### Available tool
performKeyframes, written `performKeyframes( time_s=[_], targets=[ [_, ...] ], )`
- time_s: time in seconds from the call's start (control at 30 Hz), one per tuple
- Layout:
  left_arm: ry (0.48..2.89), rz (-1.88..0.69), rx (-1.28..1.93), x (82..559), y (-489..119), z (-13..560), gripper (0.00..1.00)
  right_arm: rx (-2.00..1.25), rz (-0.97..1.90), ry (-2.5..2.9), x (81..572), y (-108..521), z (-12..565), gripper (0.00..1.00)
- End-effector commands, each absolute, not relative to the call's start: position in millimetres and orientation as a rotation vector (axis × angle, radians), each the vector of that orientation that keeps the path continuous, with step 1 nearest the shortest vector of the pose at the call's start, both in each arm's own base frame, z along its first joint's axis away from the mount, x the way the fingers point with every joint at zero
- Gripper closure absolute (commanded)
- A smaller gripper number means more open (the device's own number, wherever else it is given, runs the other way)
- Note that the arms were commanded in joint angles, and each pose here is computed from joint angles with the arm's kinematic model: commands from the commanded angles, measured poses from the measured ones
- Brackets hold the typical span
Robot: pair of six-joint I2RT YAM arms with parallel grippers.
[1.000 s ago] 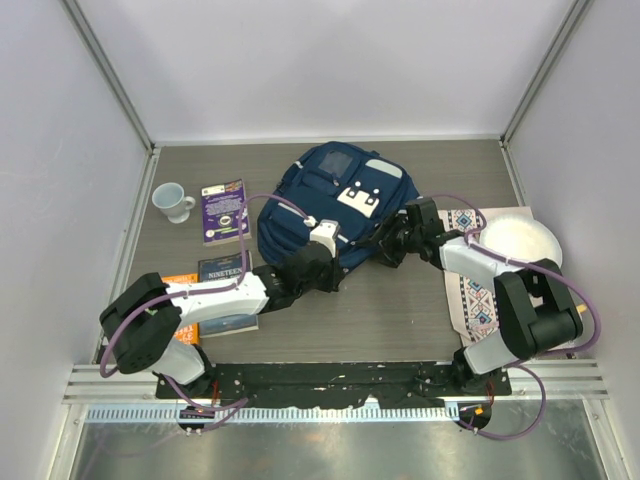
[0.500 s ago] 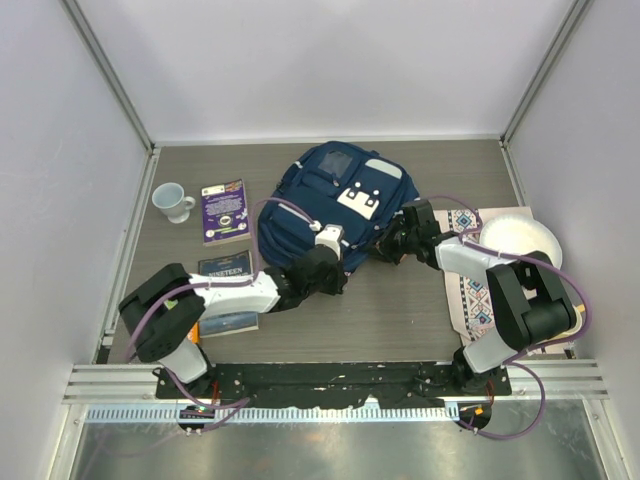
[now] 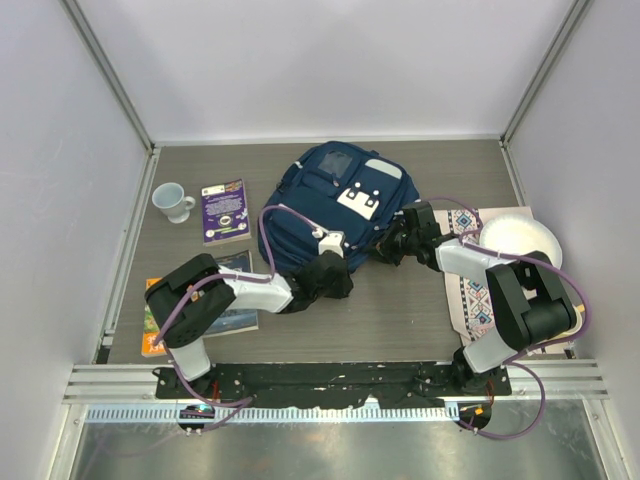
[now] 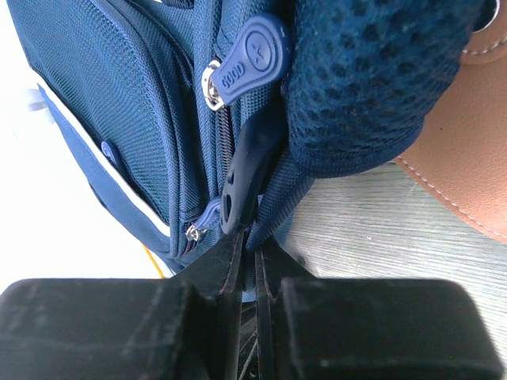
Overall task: Pack the student bag
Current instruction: Unzip the student bag at the center of the board.
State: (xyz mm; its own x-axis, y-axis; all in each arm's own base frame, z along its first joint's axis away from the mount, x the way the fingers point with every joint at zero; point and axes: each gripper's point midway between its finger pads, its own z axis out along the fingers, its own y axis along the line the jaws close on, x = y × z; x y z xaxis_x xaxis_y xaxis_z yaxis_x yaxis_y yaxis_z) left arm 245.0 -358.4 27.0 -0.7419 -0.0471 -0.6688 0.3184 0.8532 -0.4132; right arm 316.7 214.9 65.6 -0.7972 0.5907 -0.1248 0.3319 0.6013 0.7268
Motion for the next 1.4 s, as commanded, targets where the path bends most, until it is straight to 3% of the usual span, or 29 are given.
performKeyframes(
  time_s=[0.0,0.23,0.47,0.6,0.87,1.03,1.17,1.37],
  targets=[
    [2.234,-0.707,0.089,259.5,-366.2,44.2,0.72,0.671,1.071,2.428,318.9,220.4,81.5,0.88],
    [2.167,-0.652,0.023,264.9,-358.3,47.9,0.54,0.661,1.075,2.433,316.7,221.1,82.1,0.88],
    [2.07,-0.62,-0.061,278.9,-358.6,54.7,0.53,0.647,1.073,2.434,313.7,220.0,84.2,0.88],
    [2.057,-0.618,-0.067,282.8,-362.4,57.2,0.6,0.645,1.069,2.44,311.8,218.8,83.2,0.88],
    [2.042,-0.582,-0.116,284.9,-350.9,61.2,0.99,0.645,1.065,2.441,310.6,218.5,82.3,0.89],
    [2.052,-0.572,-0.065,278.0,-344.6,68.6,1.0,0.639,1.025,2.423,317.2,214.5,86.2,0.9],
    [2.114,-0.542,0.052,258.5,-333.4,63.9,1.0,0.698,0.96,2.379,335.5,190.3,92.7,0.99],
    [2.215,-0.507,0.247,223.4,-305.1,59.3,1.0,0.682,0.928,2.319,370.0,162.7,111.9,0.99]
  ],
)
